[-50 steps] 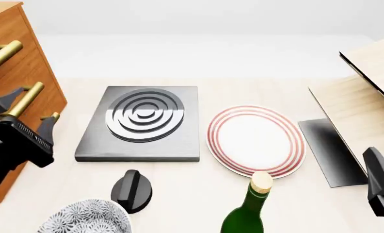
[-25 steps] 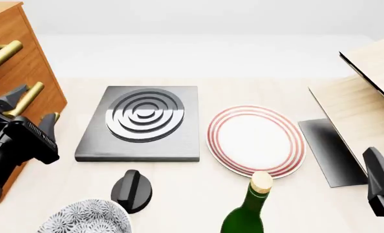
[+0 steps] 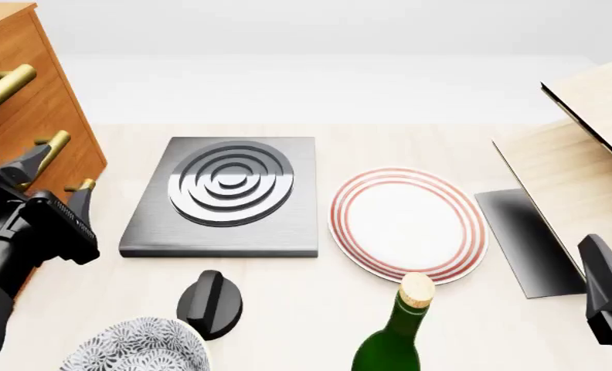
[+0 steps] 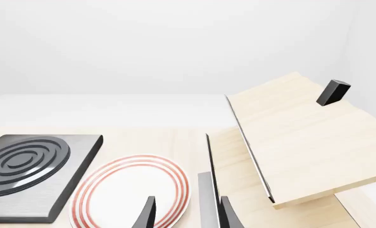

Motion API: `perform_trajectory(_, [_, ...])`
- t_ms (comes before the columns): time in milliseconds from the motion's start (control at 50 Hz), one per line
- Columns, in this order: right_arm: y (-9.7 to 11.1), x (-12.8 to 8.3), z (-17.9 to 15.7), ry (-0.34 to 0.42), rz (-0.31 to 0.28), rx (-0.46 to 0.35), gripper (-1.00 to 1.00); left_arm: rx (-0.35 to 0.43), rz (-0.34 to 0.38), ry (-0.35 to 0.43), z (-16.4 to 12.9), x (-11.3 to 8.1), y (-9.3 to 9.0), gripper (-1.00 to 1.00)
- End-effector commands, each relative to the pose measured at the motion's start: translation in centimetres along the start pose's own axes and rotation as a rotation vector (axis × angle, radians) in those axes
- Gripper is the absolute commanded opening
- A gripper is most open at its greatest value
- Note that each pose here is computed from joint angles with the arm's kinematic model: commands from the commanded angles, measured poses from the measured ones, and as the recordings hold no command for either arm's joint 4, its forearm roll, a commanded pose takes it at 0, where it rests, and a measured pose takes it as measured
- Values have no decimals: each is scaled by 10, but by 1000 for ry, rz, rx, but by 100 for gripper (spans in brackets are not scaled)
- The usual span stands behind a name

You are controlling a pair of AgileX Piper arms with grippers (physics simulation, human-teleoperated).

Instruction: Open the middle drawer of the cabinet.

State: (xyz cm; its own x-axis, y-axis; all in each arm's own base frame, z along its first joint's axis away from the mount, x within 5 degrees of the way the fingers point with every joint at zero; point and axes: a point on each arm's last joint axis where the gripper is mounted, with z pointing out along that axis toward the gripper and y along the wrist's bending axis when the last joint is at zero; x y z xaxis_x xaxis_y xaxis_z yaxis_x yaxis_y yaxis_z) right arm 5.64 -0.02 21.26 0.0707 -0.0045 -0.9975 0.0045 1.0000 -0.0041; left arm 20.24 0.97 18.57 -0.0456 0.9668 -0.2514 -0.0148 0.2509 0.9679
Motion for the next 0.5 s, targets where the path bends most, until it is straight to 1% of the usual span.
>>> perform_trajectory(20, [0, 0, 0, -4, 1, -2, 100, 4, -5, 25, 5, 6, -4, 100])
perform_trajectory(160, [0, 0, 0, -4, 1, -2, 100, -2, -6, 38, 11, 9, -3, 100])
perform_trajectory(180, [0, 0, 0, -4, 1, -2, 100, 0, -15, 47, 12, 11, -2, 100])
perform_trajectory(380, [0, 0, 0, -4, 1, -2, 100, 7, -18, 68, 19, 16, -6, 100])
perform_trajectory(500, [0, 0, 0, -4, 1, -2, 100, -4, -13, 99, 26, 24, -5, 100])
